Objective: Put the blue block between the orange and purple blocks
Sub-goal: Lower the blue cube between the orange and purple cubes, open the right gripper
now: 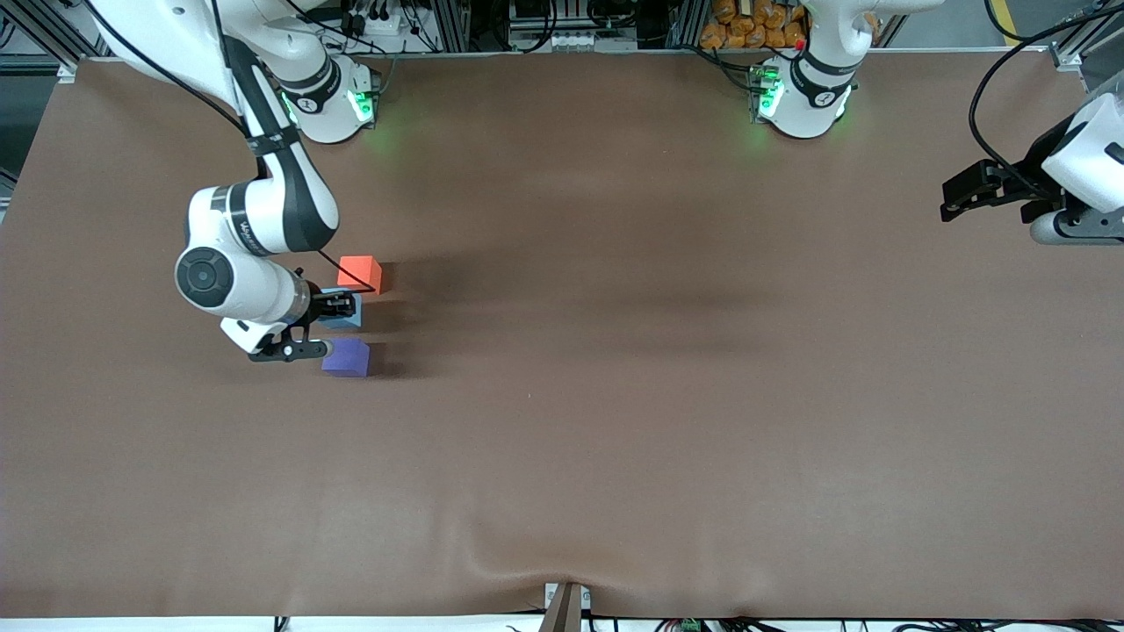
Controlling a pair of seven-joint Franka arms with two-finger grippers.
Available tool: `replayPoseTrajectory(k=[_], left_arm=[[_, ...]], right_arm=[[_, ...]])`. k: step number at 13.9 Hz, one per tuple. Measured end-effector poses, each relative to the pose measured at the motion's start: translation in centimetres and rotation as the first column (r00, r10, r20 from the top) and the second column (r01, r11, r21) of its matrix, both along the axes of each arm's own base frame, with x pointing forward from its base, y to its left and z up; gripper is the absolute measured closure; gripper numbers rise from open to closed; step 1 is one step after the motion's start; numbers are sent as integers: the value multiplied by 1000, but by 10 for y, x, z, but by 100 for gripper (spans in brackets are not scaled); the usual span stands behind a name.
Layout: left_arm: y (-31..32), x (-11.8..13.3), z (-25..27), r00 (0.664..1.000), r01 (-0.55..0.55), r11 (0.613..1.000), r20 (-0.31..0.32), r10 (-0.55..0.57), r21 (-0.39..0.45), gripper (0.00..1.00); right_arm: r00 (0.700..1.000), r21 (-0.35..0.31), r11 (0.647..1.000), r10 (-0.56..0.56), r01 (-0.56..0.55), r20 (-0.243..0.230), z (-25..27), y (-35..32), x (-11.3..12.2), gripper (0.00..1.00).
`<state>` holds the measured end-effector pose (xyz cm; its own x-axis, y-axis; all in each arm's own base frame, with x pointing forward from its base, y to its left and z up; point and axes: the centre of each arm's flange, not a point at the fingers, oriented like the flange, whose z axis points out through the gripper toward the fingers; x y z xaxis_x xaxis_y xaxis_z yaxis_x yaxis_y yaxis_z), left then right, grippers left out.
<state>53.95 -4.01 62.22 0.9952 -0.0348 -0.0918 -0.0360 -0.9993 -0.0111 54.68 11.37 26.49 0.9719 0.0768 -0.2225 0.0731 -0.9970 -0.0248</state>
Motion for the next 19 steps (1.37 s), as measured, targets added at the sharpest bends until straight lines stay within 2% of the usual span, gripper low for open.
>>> replayPoseTrajectory(k=[12,19], left_arm=[[0,1,-2,1000,0,1000,-2,0,0,0],[0,1,-2,1000,-1,1000,-2,1,0,0]], right_arm=[[999,-11,1000,11,-10,49,-45,4,-14,47],[999,-14,1000,5,-4,54,-52,1,-18,47]])
